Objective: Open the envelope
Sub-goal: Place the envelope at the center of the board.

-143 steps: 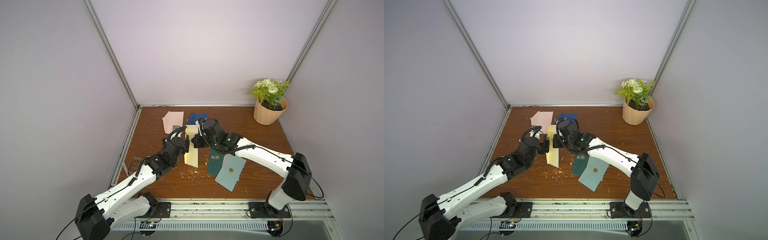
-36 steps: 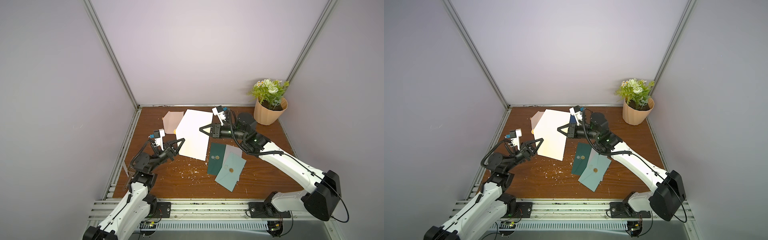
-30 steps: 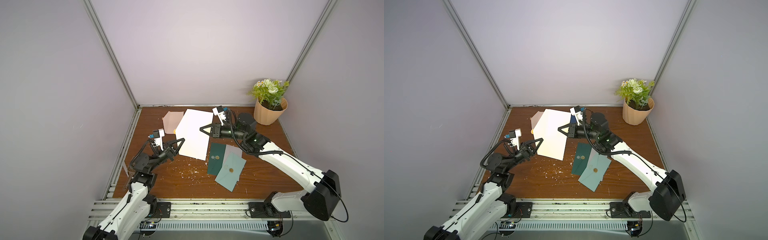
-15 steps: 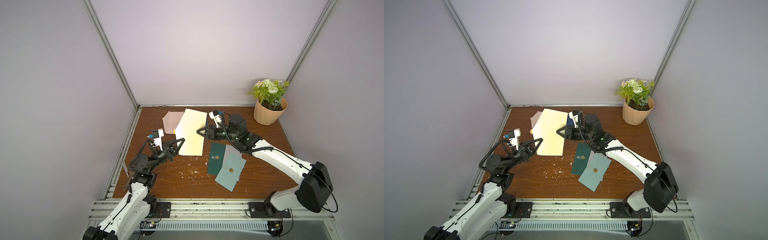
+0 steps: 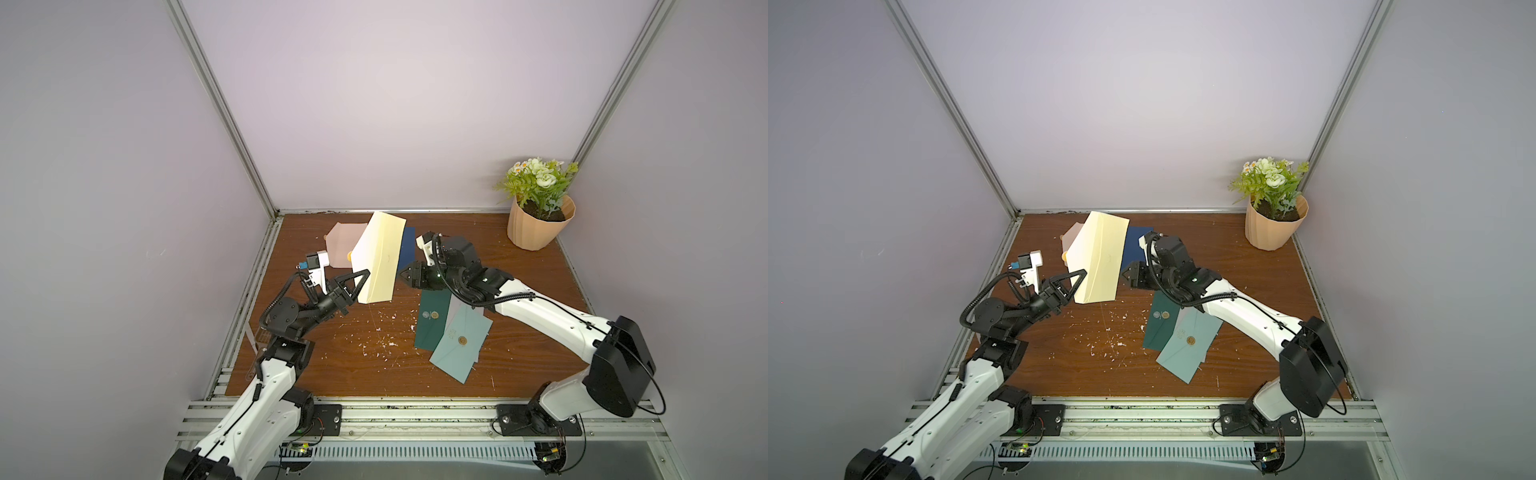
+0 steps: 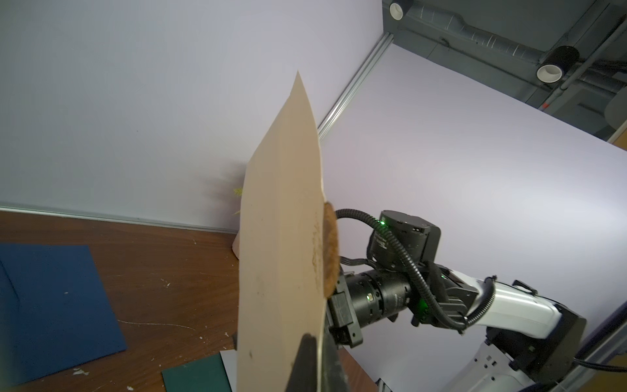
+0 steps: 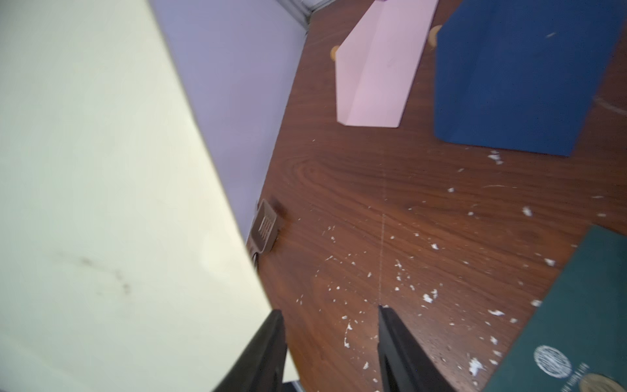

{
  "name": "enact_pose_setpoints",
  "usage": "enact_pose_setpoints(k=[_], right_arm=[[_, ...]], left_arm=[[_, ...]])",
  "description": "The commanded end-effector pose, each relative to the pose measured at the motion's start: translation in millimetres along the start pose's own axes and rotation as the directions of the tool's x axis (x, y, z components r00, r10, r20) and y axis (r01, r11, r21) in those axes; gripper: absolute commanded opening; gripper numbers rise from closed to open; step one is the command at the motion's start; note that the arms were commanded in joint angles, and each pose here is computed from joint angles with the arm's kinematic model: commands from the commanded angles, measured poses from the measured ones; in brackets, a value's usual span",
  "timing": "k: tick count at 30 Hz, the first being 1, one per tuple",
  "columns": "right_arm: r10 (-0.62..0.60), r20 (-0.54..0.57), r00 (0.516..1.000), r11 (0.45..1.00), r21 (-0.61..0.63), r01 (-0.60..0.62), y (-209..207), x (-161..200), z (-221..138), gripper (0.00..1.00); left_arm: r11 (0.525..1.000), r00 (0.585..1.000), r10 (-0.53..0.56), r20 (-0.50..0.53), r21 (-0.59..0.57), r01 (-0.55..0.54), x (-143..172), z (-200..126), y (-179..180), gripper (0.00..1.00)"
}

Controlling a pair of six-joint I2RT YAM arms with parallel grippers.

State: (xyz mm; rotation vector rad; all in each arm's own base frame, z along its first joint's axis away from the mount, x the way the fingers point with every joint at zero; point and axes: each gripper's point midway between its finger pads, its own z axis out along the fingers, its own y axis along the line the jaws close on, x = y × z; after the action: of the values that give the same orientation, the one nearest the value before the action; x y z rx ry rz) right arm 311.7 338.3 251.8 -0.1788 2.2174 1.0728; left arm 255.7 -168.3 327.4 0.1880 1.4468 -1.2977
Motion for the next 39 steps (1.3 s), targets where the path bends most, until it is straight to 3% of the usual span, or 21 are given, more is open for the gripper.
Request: enact_pose_setpoints(k=[1, 7, 15, 20, 24, 27, 39], right_arm=[[-0.056, 0.108, 0.993, 0.984, 0.175, 0.037, -20.5, -13.3, -41.4, 0.49], [-0.104, 0.129, 0.986, 0.961, 0.269, 0.066, -26.3, 2.7, -69.3, 0.49], [-0.190, 0.146, 0.971, 0.918, 0.378, 0.123, -28.1, 3.3, -98.9, 0.50], [-0.213, 0.150, 0.965, 0.902, 0.411, 0.135, -33.3, 3.3, -114.4, 0.50], [-0.220, 0.149, 0.964, 0.899, 0.415, 0.141, -35.9, 5.6, -119.1, 0.50], [-0.223, 0.142, 0.964, 0.900, 0.411, 0.147, -38.0, 9.2, -117.6, 0.50], [-0.212, 0.140, 0.967, 0.915, 0.377, 0.146, -36.9, 15.8, -119.8, 0.52]], left_arm=[[0.993, 0.999, 0.031, 0.029, -0.113, -0.028, -19.0, 10.8, 21.1, 0.00], [0.988, 0.999, -0.032, 0.031, -0.150, 0.036, -31.4, 51.8, 57.9, 0.00], [0.967, 0.988, -0.148, -0.047, -0.217, 0.135, -11.4, 154.9, 127.0, 0.00], [0.950, 0.964, -0.250, -0.090, -0.215, 0.226, 21.6, 217.6, 174.6, 0.00], [0.918, 0.938, -0.327, -0.119, -0.276, 0.285, 66.5, 255.4, 219.9, 0.00], [0.909, 0.928, -0.340, -0.152, -0.304, 0.284, 97.8, 286.9, 230.3, 0.00], [0.816, 0.871, -0.483, -0.088, -0.405, 0.412, 169.0, 311.7, 260.0, 0.00]])
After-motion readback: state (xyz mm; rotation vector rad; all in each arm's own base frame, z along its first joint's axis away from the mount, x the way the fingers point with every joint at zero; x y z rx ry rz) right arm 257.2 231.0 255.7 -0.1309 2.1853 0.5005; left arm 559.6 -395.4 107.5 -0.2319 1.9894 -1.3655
